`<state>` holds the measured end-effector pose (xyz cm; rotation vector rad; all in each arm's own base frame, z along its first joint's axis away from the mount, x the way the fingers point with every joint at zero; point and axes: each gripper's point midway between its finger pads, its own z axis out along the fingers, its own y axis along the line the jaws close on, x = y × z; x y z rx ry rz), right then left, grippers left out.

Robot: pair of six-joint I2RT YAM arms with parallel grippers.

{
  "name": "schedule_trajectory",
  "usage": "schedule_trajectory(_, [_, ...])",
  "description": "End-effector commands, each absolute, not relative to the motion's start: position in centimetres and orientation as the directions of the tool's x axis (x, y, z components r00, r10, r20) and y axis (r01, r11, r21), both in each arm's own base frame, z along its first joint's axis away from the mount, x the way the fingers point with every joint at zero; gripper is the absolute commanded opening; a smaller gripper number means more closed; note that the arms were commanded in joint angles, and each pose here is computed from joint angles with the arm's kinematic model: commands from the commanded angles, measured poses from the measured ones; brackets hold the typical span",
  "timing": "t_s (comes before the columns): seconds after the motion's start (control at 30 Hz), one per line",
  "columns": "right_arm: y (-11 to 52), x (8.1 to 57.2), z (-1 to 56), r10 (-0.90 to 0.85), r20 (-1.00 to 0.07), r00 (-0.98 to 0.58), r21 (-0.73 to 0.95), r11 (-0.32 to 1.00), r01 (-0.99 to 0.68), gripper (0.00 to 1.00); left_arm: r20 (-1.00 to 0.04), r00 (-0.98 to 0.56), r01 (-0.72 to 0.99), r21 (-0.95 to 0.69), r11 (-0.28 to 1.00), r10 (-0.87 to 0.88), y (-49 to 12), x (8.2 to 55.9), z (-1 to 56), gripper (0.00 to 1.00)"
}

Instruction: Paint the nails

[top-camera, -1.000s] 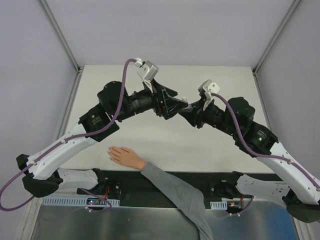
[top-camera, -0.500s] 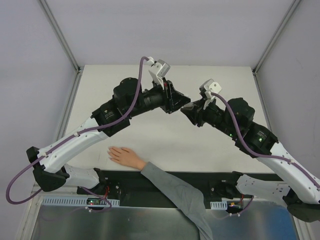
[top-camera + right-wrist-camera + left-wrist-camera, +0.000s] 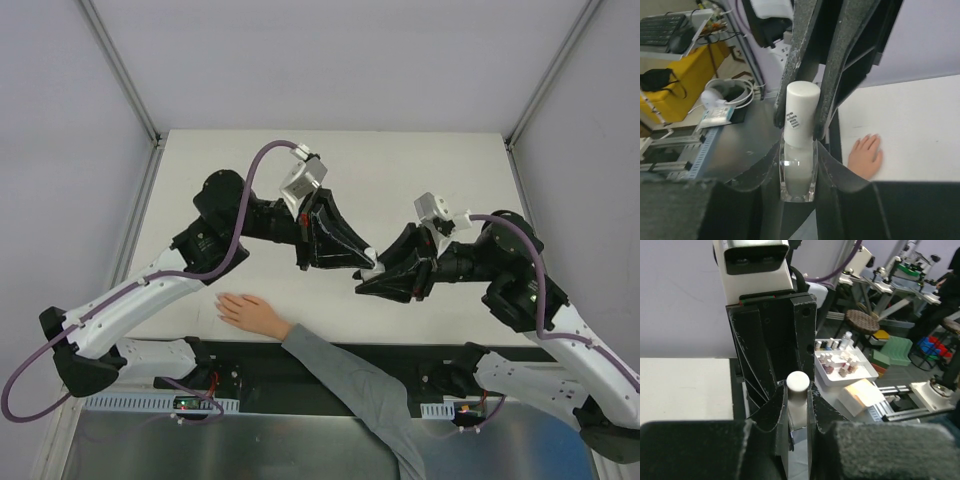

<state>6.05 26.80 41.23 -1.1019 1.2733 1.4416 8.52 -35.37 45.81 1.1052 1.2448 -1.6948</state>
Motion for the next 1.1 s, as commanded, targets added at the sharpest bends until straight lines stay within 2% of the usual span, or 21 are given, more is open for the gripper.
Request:
schedule_trajectory(0.0, [25.0,1.0,44.6,0.148,-0.986,-0.082,0.029,-0.328,-0.944,0.0,-0.903,-0.43,0.873,-0.41,-0.266,-0.019,-36.3,9.3,43.9,0.04])
schedule_trajectory(0.03, [25.1,1.3,44.4,0.134,-0.987,-0.086,0.041,-0.309,-0.95,0.0,-0.898,-0.44,0.875,-0.424,-0.233,-0.017,-36.3,9.9,43.7,0.13])
schedule_trajectory(0.07, [25.4,2.6,43.6,0.103,-0.993,-0.055,0.028,-0.243,-0.97,0.0,-0.895,-0.445,0.88,-0.431,-0.2,-0.025,-36.2,10.5,43.7,0.27])
schedule_trajectory(0.1, [25.6,3.2,43.2,0.085,-0.995,-0.05,0.031,-0.21,-0.977,0.0,-0.89,-0.454,0.881,-0.444,-0.164,-0.029,-35.7,11.0,43.9,0.51])
schedule_trajectory(0.17, [25.8,5.0,42.2,0.03,-0.998,-0.056,0.052,-0.115,-0.992,0.0,-0.894,-0.442,0.896,-0.436,-0.083,-0.071,-35.1,12.3,44.3,0.64])
schedule_trajectory(0.2, [26.0,5.8,41.8,0.014,-0.999,-0.029,0.028,-0.078,-0.997,0.0,-0.905,-0.415,0.91,-0.413,-0.049,-0.095,-34.3,12.5,44.8,0.76])
schedule_trajectory(0.27, [25.9,8.4,40.8,-0.031,-0.999,-0.044,0.042,0.067,-0.997,0.0,-0.913,-0.39,0.918,-0.396,0.026,-0.123,-33.6,13.2,45.2,0.85])
schedule_trajectory(0.3, [26.0,9.7,40.8,-0.045,-0.998,-0.049,0.043,0.131,-0.991,0.0,-0.912,-0.374,0.91,-0.396,0.124,-0.167,-32.8,14.5,45.8,0.86])
schedule_trajectory(0.4, [25.4,13.2,40.2,-0.065,-0.995,-0.074,0.049,0.324,-0.945,0.0,-0.904,-0.345,0.878,-0.406,0.253,-0.254,-31.4,16.4,46.9,0.87])
schedule_trajectory(0.47, [25.2,15.5,39.8,-0.064,-0.993,-0.097,0.06,0.434,-0.899,0.0,-0.9,-0.336,0.864,-0.412,0.29,-0.279,-31.5,16.8,47.2,0.87])
schedule_trajectory(0.57, [25.2,17.3,39.6,-0.058,-0.992,-0.11,0.064,0.516,-0.854,0.0,-0.905,-0.298,0.85,-0.397,0.347,-0.305,-32.0,17.7,48.0,0.83])
schedule_trajectory(0.9, [24.8,18.7,40.1,-0.055,-0.995,-0.086,0.037,0.595,-0.803,0.0,-0.932,-0.267,0.825,-0.352,0.442,-0.244,-34.6,19.3,46.9,0.78])
schedule_trajectory(1.07, [24.7,18.6,40.1,-0.053,-0.995,-0.084,0.036,0.597,-0.802,0.0,-0.922,-0.293,0.8,-0.381,0.463,-0.253,-34.9,19.8,46.2,0.7])
